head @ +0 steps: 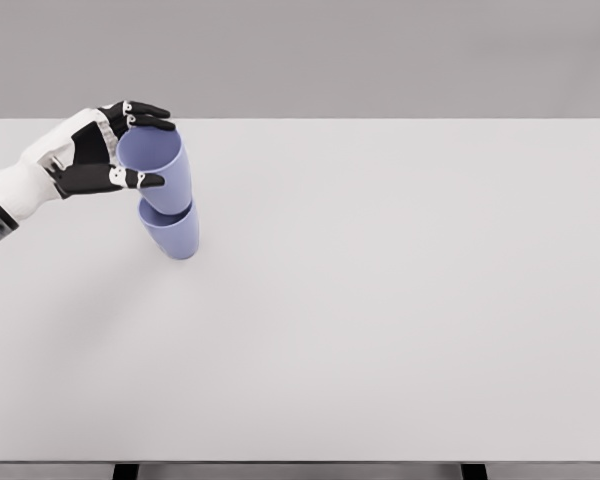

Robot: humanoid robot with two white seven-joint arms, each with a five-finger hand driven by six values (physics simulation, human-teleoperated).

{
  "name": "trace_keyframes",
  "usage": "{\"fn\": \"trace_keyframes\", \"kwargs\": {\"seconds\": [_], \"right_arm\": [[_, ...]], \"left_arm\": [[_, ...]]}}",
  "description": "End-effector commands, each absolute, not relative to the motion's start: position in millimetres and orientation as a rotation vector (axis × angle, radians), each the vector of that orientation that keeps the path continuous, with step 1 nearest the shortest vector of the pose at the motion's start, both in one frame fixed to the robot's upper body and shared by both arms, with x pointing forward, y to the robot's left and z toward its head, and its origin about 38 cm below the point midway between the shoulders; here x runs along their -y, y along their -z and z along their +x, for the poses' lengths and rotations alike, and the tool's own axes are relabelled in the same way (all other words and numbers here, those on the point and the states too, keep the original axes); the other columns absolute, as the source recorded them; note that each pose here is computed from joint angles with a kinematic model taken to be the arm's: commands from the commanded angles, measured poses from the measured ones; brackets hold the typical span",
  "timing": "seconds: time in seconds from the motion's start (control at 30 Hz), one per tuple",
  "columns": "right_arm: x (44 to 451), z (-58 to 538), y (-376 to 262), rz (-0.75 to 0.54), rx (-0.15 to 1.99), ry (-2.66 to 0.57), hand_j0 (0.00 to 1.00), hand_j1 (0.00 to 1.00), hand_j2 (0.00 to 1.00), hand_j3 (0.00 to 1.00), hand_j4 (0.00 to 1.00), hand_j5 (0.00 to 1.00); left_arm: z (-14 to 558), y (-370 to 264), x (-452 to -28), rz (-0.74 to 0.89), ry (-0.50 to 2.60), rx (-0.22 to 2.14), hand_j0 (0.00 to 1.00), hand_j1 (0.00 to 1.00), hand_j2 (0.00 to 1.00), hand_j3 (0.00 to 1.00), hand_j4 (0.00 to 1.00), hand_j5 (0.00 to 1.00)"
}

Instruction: Place the right cup on the left cup with left arm

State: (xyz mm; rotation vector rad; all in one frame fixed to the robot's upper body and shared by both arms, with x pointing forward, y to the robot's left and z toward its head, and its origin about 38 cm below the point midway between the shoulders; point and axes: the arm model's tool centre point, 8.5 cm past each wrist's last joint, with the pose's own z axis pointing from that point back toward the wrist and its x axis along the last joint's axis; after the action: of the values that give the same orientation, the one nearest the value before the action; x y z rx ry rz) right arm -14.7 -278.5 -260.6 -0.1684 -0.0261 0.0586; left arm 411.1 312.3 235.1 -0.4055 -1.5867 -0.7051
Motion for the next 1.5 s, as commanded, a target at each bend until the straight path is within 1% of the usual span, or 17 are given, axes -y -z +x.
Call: {"fn": "trace_keyframes", "kwargs": {"seconds": [0.0,0.63,1.33,1.47], "right_arm": [[278.6,-14.7,260.6,-0.168,0.026,-0.058,1.0,1.0,1.0,1.0,1.0,1.0],[278.6,-14.7,260.6,-0.168,0.026,-0.058,1.0,1.0,1.0,1.0,1.0,1.0],[278.6,-14.7,260.6,-0.168,0.026,-0.058,1.0,1.0,1.0,1.0,1.0,1.0],[278.6,-14.7,260.6,-0.168,0.026,-0.058,1.0,1.0,1.0,1.0,1.0,1.0]], "left_arm": [[411.0,-235.6,-313.1,-0.407,0.703,1.586,0.69,0.69,0.69,0.69,0.69,0.69],[409.8,-229.8,-325.8,-0.373,0.699,1.557,0.7,0.7,0.7,0.7,0.7,0.7],[412.2,-222.9,-325.7,-0.377,0.682,1.549,0.7,0.7,0.7,0.7,0.7,0.7],[412.2,-221.8,-324.0,-0.381,0.681,1.549,0.72,0.72,0.72,0.72,0.72,0.72]]}}
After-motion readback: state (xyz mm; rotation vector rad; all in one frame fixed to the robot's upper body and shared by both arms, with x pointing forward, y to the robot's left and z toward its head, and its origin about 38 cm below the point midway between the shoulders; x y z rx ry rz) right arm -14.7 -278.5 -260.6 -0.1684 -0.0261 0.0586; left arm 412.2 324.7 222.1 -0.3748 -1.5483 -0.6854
